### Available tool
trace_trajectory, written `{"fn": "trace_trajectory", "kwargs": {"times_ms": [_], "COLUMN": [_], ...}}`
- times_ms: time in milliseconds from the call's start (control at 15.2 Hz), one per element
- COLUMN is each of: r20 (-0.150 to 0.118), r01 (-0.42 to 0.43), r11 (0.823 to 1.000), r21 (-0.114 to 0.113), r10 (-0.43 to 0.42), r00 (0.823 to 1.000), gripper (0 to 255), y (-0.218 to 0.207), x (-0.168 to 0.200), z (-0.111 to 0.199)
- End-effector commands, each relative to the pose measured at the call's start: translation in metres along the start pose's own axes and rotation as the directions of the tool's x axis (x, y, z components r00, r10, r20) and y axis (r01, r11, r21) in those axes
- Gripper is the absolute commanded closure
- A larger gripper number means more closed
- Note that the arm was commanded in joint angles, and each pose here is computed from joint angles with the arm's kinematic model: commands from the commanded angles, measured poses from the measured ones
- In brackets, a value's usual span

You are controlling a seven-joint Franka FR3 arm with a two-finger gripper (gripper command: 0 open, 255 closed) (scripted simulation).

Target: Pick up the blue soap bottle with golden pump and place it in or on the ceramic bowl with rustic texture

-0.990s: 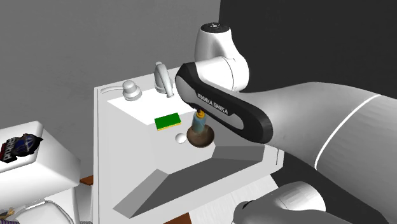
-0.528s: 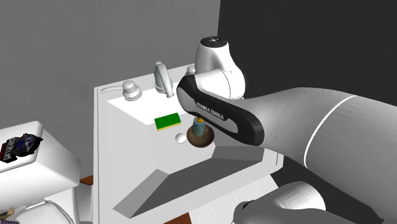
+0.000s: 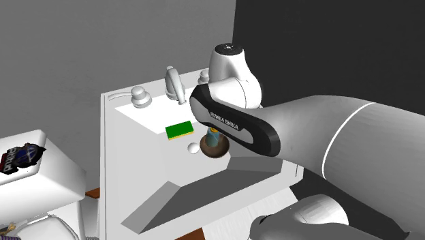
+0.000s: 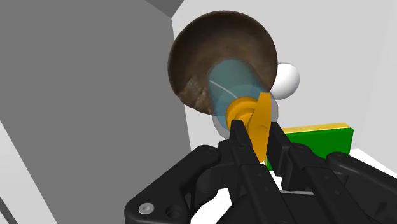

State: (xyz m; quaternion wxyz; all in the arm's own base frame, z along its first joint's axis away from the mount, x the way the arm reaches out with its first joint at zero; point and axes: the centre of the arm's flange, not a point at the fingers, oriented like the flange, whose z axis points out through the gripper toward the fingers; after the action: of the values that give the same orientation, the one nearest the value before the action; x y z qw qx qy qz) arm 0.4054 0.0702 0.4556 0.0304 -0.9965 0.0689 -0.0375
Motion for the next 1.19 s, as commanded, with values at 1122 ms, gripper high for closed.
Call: {"fn": "trace_trajectory", "kwargs": {"times_ms": [1122], "r20": [0.000], "r01": [0.000], "r11": [1.000], "r21": [0.000], "r10": [0.000], "r00": [1.000], "gripper": [0], "y": [0.000], "x": [0.000], "z": [-0.050]}}
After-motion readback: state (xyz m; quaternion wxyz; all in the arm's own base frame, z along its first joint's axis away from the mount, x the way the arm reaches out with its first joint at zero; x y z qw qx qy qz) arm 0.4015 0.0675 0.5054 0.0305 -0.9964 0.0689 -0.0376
